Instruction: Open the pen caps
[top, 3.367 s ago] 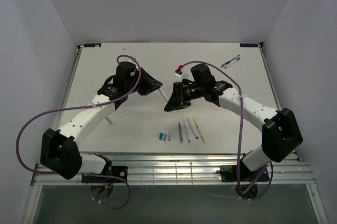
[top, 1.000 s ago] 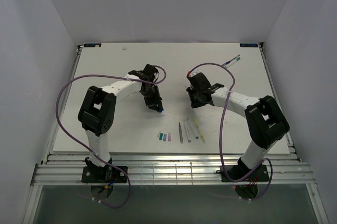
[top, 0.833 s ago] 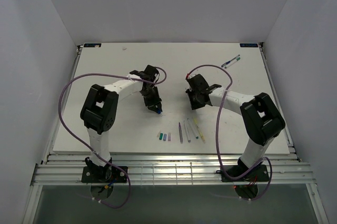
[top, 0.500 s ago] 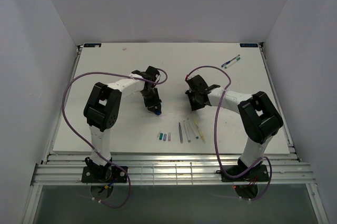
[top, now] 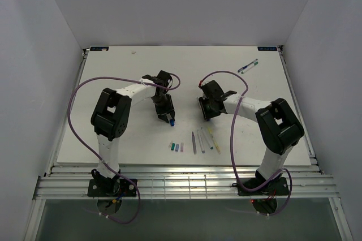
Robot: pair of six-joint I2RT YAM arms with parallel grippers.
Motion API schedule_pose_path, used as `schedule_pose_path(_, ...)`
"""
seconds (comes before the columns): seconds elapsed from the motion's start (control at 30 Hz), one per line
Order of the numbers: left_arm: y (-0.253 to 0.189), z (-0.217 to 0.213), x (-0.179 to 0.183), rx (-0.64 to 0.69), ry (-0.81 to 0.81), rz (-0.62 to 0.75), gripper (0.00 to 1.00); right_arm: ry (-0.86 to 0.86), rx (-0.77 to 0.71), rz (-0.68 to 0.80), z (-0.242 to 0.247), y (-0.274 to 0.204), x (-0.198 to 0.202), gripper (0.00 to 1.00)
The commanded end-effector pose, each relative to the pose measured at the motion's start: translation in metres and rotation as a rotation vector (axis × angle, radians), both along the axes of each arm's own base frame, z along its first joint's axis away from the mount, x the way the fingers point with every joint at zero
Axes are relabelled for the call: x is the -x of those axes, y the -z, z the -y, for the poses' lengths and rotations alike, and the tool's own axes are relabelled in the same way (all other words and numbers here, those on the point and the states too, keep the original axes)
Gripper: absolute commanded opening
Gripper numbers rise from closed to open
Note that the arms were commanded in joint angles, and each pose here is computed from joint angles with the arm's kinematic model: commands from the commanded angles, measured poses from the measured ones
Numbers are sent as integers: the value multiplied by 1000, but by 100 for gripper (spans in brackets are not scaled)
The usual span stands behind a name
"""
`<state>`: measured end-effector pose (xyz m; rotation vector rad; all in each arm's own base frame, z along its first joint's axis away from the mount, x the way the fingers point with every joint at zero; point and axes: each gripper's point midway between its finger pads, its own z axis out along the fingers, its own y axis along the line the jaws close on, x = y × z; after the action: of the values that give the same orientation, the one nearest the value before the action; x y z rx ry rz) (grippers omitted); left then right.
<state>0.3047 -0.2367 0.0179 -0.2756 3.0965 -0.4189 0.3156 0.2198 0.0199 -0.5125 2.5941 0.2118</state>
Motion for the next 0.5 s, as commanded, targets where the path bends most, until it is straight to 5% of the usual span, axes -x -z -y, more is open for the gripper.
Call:
schedule_pose_path(0.0,3,2,-5,-12,8,13,44,-7,-9,-38,-3,9,7,37)
schedule_pose_path(0.47,-14,-4,-20,-15,-22,70,52,-45,-35,-20,-12,-4,0,45)
